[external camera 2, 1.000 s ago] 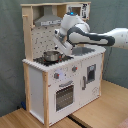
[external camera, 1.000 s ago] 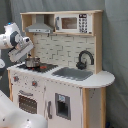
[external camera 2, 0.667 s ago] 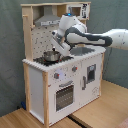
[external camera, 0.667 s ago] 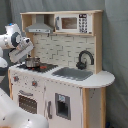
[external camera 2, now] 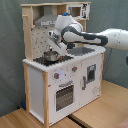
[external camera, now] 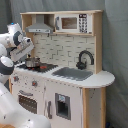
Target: Play with the kitchen
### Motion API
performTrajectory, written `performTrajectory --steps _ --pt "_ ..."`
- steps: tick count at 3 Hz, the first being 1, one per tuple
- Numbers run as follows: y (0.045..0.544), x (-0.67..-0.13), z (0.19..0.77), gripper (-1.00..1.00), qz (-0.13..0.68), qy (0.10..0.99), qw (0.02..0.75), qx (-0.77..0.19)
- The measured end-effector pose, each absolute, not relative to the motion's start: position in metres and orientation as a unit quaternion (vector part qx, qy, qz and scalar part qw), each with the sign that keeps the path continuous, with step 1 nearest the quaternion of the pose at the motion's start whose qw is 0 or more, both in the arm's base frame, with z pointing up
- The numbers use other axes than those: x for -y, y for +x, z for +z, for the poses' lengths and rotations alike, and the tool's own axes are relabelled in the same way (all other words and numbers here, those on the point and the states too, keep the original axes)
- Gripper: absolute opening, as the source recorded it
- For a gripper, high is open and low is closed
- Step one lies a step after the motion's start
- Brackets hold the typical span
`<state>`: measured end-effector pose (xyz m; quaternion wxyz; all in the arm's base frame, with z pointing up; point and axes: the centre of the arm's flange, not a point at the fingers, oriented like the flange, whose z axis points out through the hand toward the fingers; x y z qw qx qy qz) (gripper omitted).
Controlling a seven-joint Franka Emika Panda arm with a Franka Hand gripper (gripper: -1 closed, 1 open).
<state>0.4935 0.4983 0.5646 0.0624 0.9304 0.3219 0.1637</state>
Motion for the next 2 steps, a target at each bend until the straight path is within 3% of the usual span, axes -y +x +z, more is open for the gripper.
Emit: performTrajectory --steps 2 --pt "0.508 -0.493 0.556 1.0 0.111 0.938 0.057 -0.323"
